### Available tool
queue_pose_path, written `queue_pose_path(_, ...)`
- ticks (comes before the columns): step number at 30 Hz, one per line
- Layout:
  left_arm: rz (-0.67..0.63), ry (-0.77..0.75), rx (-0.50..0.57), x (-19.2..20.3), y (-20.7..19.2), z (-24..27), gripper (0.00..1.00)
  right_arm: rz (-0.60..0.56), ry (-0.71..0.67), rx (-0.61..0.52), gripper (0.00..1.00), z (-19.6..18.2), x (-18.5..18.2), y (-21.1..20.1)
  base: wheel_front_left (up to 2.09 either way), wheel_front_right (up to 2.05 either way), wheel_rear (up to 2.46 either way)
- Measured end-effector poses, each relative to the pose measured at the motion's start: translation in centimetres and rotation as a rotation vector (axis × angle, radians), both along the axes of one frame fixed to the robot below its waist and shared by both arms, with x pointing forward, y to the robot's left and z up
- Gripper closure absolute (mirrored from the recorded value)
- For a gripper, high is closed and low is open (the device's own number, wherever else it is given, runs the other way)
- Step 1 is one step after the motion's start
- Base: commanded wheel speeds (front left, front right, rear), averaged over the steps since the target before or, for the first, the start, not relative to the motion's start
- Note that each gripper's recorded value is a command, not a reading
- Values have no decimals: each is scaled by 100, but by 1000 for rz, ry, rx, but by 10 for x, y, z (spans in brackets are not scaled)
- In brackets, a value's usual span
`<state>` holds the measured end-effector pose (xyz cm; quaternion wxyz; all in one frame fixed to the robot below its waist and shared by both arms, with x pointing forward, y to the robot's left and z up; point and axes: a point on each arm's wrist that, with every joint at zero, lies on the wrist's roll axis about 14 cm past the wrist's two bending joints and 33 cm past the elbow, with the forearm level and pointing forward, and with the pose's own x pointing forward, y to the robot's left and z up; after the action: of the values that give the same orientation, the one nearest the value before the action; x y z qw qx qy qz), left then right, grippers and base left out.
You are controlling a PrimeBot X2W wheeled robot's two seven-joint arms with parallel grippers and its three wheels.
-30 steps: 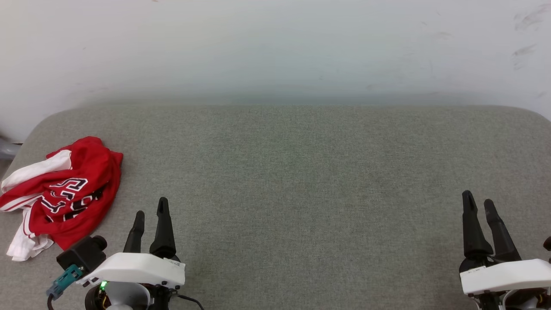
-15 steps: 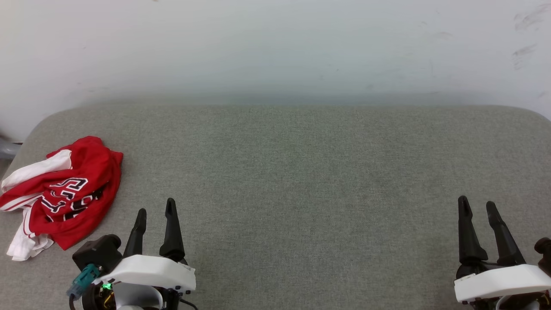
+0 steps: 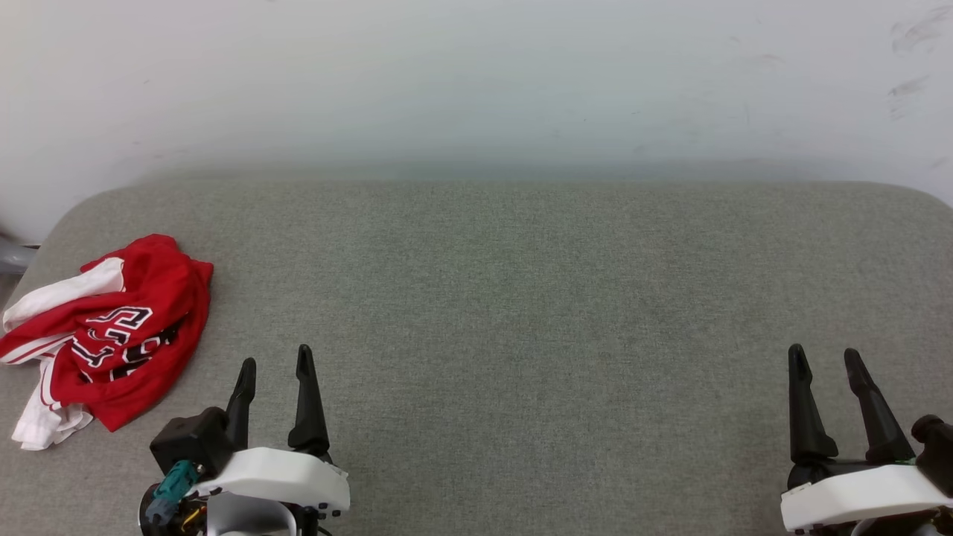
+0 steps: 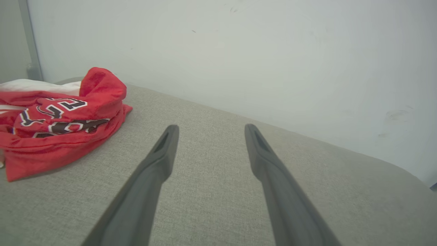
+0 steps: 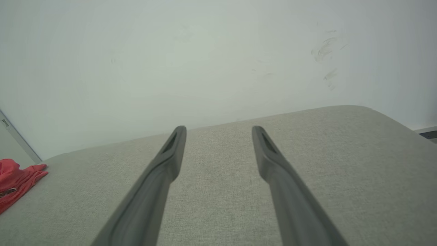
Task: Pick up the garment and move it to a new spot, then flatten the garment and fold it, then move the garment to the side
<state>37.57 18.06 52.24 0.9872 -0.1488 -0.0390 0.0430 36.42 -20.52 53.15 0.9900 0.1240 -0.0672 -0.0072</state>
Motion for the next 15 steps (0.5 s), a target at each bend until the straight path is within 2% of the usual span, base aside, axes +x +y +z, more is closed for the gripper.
queue_pose_path(15,-4,-26,120,-2,-4,4,0,1,-12,-126,0,2,-3,2,0,0,0)
